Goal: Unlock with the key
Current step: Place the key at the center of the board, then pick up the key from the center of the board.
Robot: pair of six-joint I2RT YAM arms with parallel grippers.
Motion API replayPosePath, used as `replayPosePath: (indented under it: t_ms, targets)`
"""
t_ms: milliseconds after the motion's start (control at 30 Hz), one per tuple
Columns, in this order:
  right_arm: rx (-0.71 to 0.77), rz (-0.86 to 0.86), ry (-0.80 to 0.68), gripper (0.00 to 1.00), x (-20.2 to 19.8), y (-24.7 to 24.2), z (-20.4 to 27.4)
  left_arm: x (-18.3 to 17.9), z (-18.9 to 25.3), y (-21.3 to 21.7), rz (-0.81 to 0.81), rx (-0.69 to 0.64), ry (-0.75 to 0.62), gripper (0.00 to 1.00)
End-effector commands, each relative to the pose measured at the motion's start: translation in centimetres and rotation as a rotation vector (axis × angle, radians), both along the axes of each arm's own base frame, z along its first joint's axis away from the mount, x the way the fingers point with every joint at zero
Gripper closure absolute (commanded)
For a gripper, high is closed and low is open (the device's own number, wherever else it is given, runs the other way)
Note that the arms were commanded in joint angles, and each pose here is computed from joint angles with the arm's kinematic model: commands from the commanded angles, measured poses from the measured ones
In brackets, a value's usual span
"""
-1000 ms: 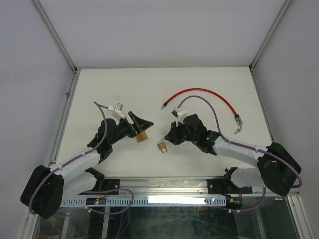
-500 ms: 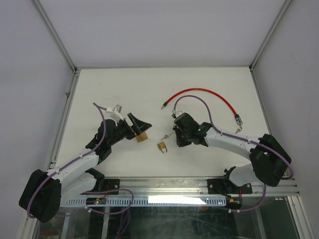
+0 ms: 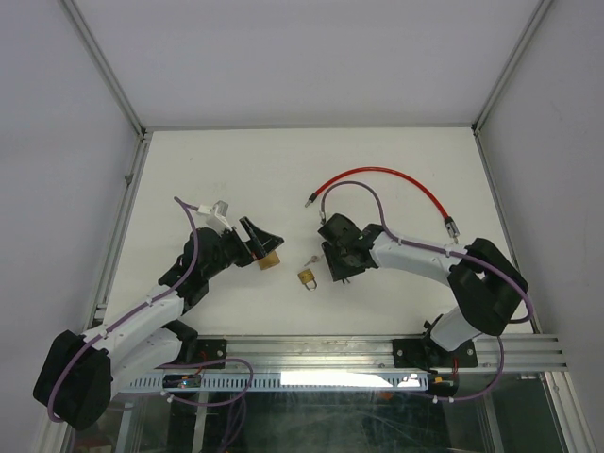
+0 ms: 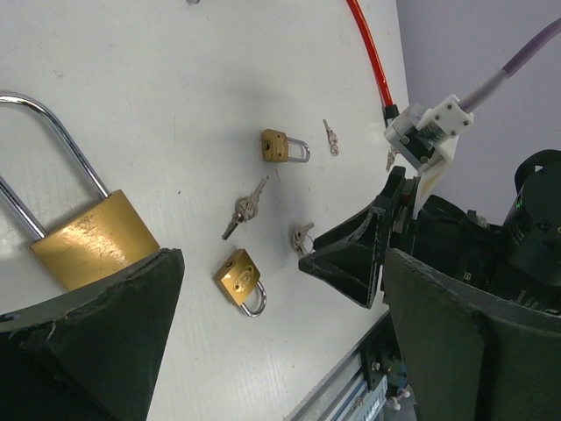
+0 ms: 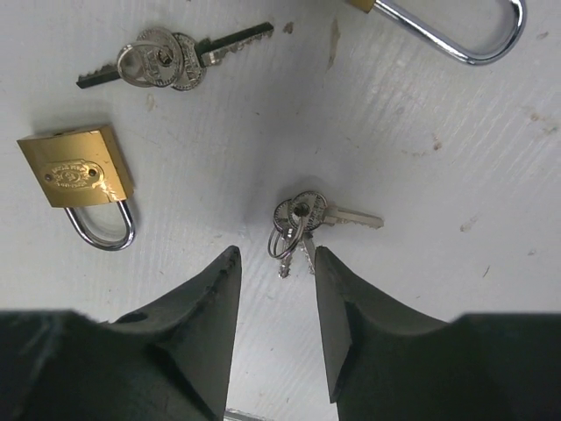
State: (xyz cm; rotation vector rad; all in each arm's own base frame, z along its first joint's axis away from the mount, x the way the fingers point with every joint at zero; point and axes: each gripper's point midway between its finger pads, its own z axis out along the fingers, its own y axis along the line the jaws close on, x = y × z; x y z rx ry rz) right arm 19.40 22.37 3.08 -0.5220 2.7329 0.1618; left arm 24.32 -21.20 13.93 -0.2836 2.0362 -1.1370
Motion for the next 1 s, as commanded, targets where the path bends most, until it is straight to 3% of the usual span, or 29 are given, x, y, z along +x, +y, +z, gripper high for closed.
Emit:
replayPosePath:
  t_ms: [0, 400, 700, 967]
  targets:
    - [0.013, -0.003, -0.039, 0.58, 1.1, 0.1, 1.9, 0.9, 2.4, 0.1, 0.015, -0.007, -0.084, 0.01]
    - [0.067, -0.220, 0.021, 0.40, 1.6, 0.7, 0.6, 0.8, 2.4, -0.1, 0.005, -0.009, -0.080, 0.01]
    - [0.051, -0.239, 0.029, 0.40, 2.4, 1.2, -1.2, 0.7, 2.5, 0.0, 0.003, -0.015, -0.084, 0.01]
    - [0.047, -0.161, -0.007, 0.50, 4.1, 2.5, -1.0, 0.8, 2.4, 0.1, 0.009, -0.010, -0.083, 0.01]
